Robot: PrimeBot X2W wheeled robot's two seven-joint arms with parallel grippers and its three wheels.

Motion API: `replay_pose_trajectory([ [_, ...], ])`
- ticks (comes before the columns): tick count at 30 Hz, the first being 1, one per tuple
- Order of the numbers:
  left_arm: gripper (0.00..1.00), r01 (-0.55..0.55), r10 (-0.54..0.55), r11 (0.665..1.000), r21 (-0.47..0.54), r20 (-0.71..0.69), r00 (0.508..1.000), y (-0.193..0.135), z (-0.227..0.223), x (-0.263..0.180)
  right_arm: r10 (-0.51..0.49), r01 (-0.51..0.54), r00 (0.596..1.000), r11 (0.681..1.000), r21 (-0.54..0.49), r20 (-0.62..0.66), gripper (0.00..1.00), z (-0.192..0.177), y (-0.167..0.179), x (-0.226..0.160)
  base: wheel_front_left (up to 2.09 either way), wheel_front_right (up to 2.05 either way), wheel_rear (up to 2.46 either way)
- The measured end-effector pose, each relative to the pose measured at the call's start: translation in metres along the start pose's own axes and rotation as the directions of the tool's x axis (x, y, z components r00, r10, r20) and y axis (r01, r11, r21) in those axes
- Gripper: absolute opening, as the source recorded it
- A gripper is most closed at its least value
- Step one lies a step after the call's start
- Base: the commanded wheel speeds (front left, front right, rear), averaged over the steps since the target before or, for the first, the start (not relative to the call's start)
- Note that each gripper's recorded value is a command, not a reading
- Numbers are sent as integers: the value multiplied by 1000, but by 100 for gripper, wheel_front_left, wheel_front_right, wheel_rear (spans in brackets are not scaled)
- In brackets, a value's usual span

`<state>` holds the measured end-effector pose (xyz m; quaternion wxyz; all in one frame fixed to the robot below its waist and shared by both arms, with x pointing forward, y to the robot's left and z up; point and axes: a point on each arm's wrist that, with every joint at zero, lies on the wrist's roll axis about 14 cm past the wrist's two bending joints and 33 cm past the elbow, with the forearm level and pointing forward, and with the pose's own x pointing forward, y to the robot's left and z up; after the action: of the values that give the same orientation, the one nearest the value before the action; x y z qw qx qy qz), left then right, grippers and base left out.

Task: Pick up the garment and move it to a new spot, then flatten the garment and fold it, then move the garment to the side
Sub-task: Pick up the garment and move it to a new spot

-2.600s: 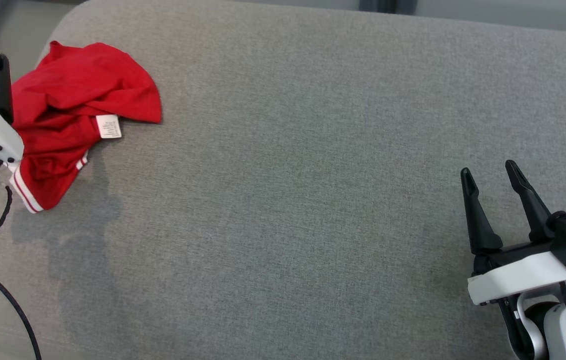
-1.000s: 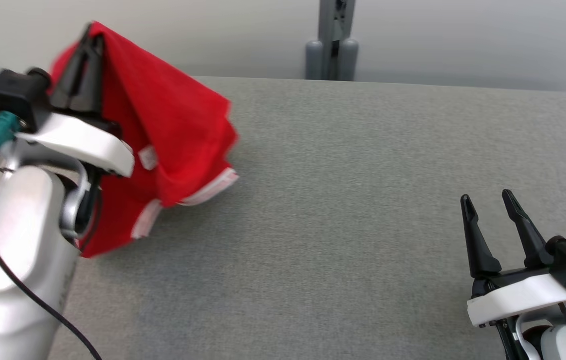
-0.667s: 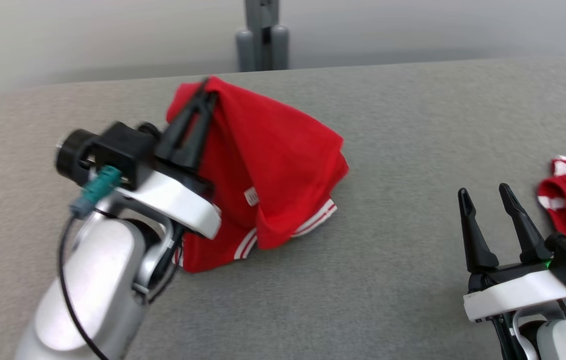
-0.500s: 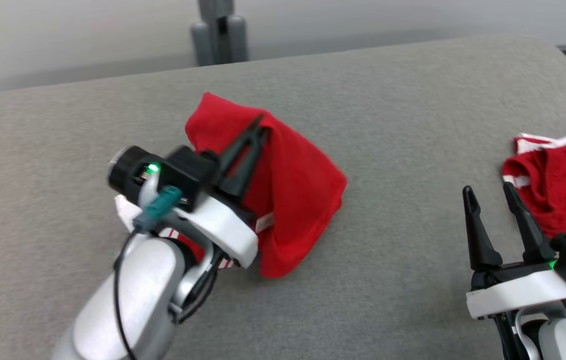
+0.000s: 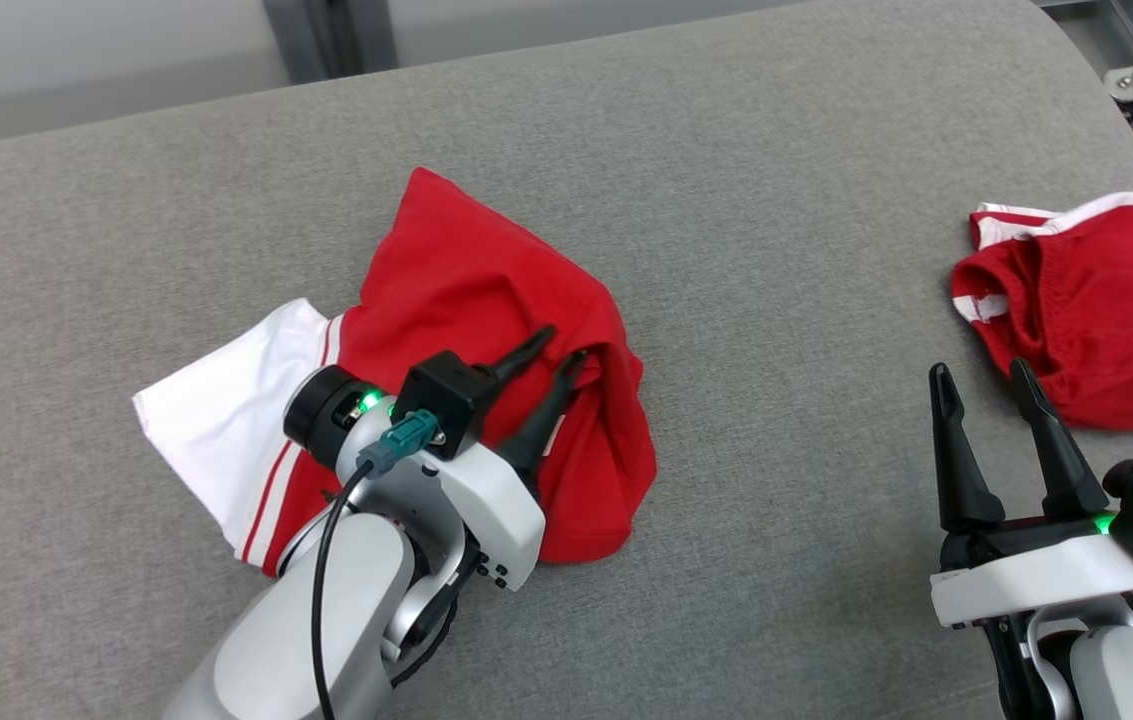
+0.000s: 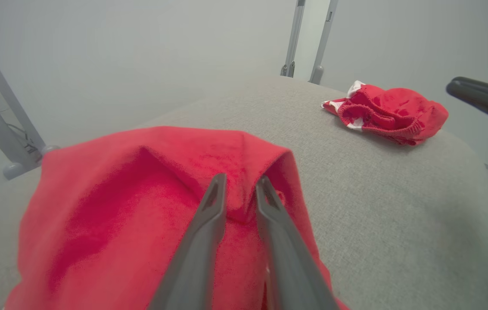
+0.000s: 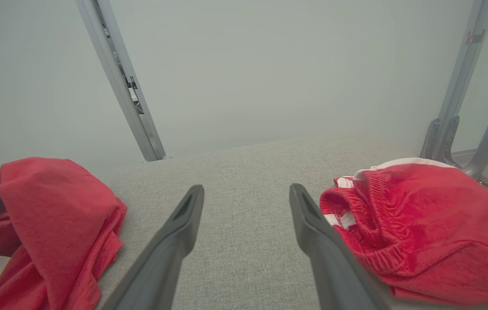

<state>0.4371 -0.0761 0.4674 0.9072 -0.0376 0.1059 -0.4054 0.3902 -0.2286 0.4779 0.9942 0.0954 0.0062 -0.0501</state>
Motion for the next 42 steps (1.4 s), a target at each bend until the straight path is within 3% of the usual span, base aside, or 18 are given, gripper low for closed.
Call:
replay_pose_trajectory([
  [5,100,-28,31,999,-42,75,997,3,12,-14,43,-43,999,999,-13,11,100,3,13,8,0,0,0],
  [9,100,-136,150,987,-85,190,970,29,40,-36,81,-80,996,996,-23,30,100,10,26,13,0,0,0],
  [12,100,-238,262,964,-116,284,922,57,63,-61,110,-109,993,994,-32,42,100,16,36,16,0,0,0],
  [17,100,-411,431,901,-139,402,808,101,95,-108,161,-158,985,986,-55,60,100,26,53,19,0,0,0],
  [22,100,-521,528,838,-161,477,702,126,116,-154,201,-196,976,978,-64,83,100,37,68,20,0,0,0],
  [24,100,-581,577,796,-168,500,646,138,121,-183,221,-216,971,974,-68,86,100,40,76,17,0,0,0],
  [28,100,-649,636,741,-175,493,593,145,113,-221,242,-237,967,969,-74,80,100,41,83,12,0,0,0],
  [34,100,-701,684,695,-157,445,578,135,85,-255,237,-233,970,970,-72,55,100,35,80,-1,0,0,0],
  [42,100,-716,710,681,-155,378,594,119,55,-270,230,-227,972,971,-73,44,100,34,76,-18,0,0,0],
])
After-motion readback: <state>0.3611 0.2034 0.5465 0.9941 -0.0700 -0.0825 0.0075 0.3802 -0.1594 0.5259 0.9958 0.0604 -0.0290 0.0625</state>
